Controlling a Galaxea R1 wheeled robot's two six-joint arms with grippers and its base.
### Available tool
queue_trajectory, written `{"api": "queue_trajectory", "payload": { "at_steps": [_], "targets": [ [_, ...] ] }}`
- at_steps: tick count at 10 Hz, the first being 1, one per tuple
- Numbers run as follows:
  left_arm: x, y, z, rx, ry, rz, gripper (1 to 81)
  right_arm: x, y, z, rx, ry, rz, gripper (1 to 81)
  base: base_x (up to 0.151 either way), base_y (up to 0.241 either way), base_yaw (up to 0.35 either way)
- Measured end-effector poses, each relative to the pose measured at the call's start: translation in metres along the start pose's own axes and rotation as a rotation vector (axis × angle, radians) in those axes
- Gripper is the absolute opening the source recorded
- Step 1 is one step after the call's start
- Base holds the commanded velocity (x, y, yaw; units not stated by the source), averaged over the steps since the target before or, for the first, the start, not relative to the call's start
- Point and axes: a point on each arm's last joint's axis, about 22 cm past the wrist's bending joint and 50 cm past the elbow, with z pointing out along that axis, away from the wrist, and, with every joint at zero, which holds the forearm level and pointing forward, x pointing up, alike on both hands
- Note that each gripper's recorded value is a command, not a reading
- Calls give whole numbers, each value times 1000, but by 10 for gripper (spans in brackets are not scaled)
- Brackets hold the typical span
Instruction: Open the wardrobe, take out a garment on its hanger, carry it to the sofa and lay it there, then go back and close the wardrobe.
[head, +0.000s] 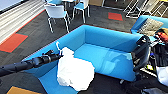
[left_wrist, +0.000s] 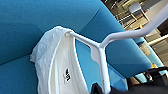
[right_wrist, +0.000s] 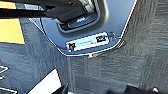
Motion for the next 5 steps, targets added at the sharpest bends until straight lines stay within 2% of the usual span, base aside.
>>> {"api": "queue_trajectory", "payload": {
  "at_steps": [2,5],
  "targets": [
    [-39,-27,0,34,-44,21,10,0,0,0,0,0,0,811,0,0,0],
    [-34,-48,-1,70,-29,43,10,0,0,0,0,0,0,811,0,0,0]
  ]
}}
